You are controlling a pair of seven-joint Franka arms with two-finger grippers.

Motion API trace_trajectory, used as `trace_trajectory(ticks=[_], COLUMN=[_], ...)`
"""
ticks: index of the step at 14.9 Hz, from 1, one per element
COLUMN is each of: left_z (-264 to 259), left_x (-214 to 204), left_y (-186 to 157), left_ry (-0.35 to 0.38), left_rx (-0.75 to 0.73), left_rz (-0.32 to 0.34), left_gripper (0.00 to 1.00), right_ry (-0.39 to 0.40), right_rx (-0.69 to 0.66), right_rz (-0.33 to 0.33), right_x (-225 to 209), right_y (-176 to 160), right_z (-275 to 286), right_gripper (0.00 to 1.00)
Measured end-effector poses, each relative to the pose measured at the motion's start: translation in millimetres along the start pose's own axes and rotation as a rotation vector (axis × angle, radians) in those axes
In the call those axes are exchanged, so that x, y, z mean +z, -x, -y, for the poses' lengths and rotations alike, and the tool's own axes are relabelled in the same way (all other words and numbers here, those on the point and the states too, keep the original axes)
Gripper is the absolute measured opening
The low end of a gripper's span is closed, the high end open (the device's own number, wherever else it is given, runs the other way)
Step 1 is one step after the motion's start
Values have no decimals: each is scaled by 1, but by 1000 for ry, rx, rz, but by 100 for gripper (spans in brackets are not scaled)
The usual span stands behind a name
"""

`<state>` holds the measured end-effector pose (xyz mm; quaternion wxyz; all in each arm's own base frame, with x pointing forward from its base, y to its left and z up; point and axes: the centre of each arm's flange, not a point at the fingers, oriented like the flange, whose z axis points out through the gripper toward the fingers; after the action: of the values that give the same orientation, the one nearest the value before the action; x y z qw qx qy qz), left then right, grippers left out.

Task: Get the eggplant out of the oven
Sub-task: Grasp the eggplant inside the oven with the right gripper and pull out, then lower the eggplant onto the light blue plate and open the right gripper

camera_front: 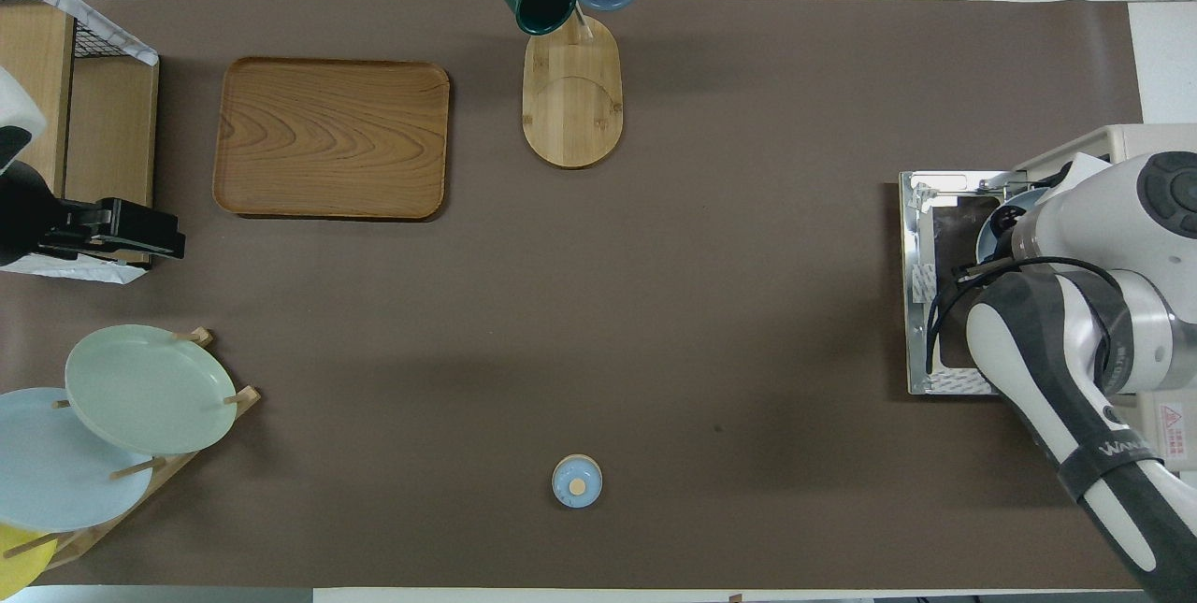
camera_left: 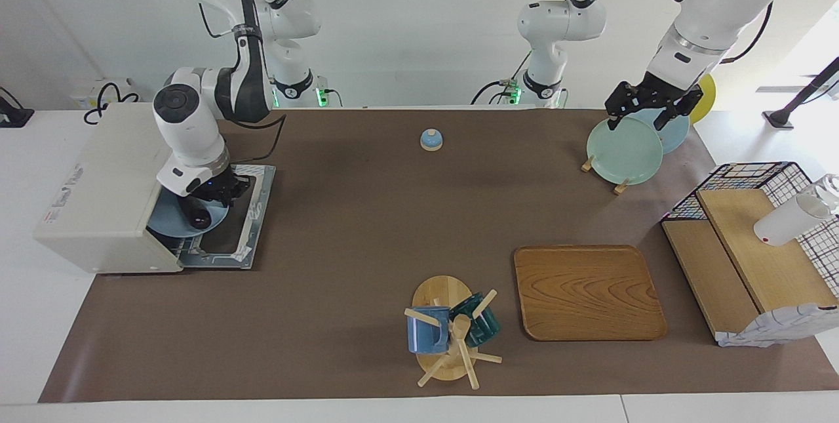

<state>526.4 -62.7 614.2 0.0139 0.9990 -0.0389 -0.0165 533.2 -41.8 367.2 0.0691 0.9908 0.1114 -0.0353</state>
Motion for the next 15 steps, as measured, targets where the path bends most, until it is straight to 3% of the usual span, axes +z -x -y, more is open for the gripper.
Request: trace_trajectory(ticks=[5,10,15], left_z=[0,0,0], left_x=[0,0,0], left_y=[0,0,0], left_ry=[0,0,0], left_rx=[0,0,0], left_rz=[0,0,0], left_gripper=[100,100,100], right_ry=[59,30,40], right_rx=[-109,-67,51], right_rz=[-11,-85,-62], right_x=[-41,-103,-105], right_y=[-28,-70,-97], right_z=[56,206,364], right_gripper=[4,3,3])
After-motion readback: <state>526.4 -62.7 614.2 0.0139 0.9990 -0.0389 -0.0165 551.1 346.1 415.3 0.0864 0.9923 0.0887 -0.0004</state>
